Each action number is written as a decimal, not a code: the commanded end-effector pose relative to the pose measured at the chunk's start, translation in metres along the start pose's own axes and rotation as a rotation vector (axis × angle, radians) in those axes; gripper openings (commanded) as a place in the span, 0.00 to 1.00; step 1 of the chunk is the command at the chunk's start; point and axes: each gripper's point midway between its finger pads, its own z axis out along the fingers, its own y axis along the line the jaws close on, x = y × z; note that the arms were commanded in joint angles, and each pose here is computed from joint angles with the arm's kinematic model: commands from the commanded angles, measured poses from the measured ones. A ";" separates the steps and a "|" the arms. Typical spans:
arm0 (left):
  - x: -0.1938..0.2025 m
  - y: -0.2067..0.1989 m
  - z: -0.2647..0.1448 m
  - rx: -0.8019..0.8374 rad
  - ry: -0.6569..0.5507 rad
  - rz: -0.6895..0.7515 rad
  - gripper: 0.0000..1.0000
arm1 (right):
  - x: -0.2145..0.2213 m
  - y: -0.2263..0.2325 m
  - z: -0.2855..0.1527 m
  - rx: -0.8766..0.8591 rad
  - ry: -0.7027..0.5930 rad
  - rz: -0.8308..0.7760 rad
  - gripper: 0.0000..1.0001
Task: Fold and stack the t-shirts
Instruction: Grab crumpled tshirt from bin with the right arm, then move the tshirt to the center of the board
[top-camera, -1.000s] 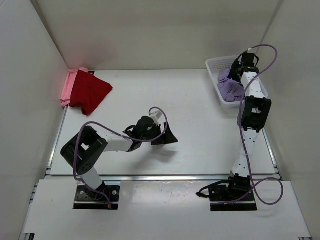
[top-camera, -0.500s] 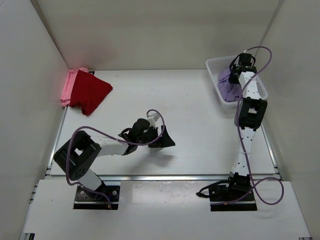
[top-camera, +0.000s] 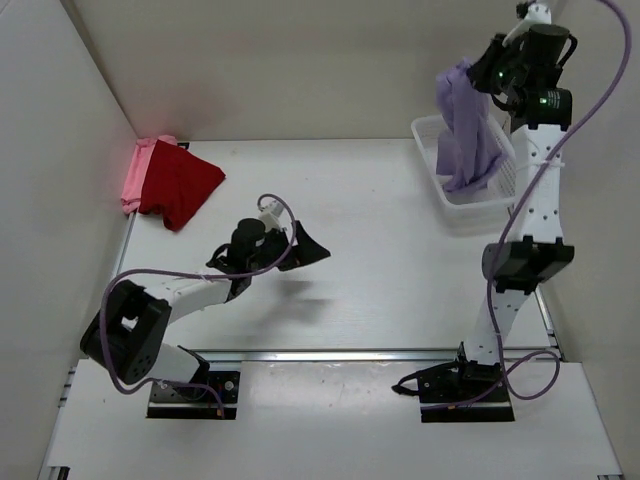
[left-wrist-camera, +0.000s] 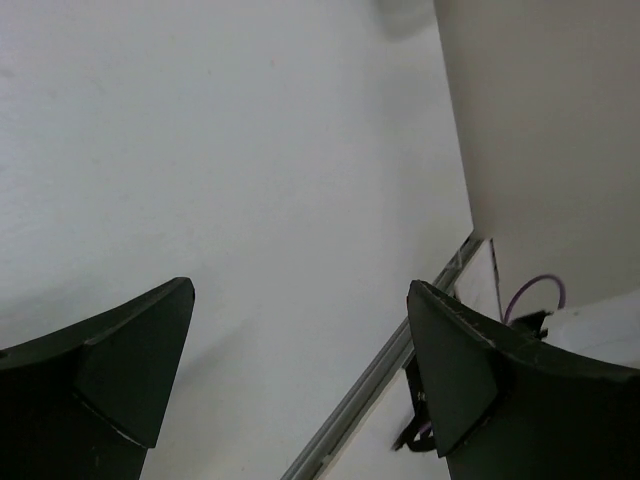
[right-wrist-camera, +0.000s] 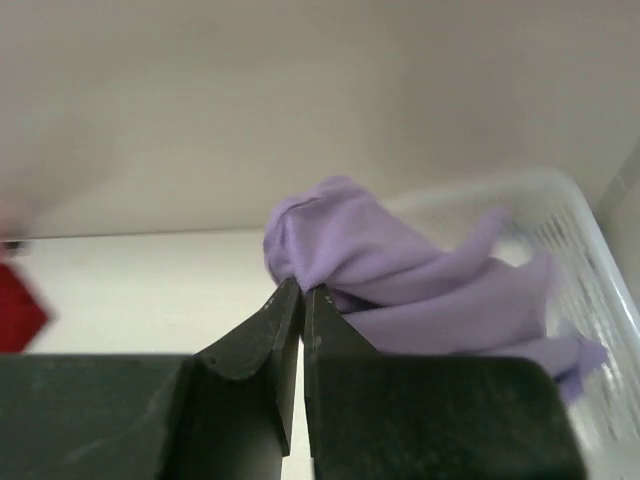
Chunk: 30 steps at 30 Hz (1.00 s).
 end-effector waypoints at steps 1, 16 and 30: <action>-0.029 -0.003 -0.023 0.040 -0.093 -0.049 0.99 | -0.078 0.134 -0.103 -0.338 -0.246 -0.105 0.00; -0.118 0.058 -0.129 -0.175 -0.483 -0.178 0.98 | 0.074 0.214 -0.178 -0.746 -0.184 0.134 0.00; -0.068 0.089 -0.101 -0.408 -0.273 0.005 0.99 | 0.338 0.139 -0.144 -0.391 0.321 0.140 0.28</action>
